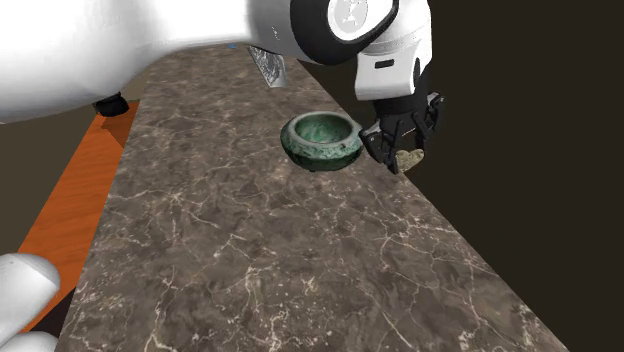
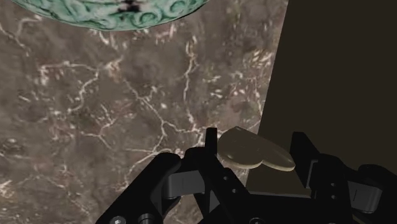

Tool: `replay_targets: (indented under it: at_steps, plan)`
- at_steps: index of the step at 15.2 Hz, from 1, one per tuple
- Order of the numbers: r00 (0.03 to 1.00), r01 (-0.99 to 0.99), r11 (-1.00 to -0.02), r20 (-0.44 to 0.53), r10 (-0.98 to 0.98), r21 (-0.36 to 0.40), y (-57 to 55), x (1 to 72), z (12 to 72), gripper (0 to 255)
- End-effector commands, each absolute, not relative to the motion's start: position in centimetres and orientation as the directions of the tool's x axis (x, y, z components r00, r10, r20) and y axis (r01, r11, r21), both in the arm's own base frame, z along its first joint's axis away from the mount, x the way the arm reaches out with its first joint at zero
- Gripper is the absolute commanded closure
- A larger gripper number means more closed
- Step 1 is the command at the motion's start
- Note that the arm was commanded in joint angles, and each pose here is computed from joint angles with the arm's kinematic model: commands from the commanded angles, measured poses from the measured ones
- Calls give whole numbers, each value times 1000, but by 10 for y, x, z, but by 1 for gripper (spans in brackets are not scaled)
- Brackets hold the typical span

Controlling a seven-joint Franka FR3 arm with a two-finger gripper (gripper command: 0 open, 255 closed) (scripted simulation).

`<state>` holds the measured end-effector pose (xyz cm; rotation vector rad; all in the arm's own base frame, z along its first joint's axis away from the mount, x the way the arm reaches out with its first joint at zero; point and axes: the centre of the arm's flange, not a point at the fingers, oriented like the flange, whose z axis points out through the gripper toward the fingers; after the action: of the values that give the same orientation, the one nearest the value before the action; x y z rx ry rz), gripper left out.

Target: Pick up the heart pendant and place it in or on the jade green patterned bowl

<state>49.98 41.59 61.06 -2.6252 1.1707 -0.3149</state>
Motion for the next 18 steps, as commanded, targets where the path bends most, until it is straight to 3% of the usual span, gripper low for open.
replay_targets:
  at_steps: [1, 18]
  plan:
    - [654, -697, -646, 95, -751, -311, 416, 499, 620, 255]
    - [654, -697, -646, 95, -751, -311, 416, 499, 706, 255]
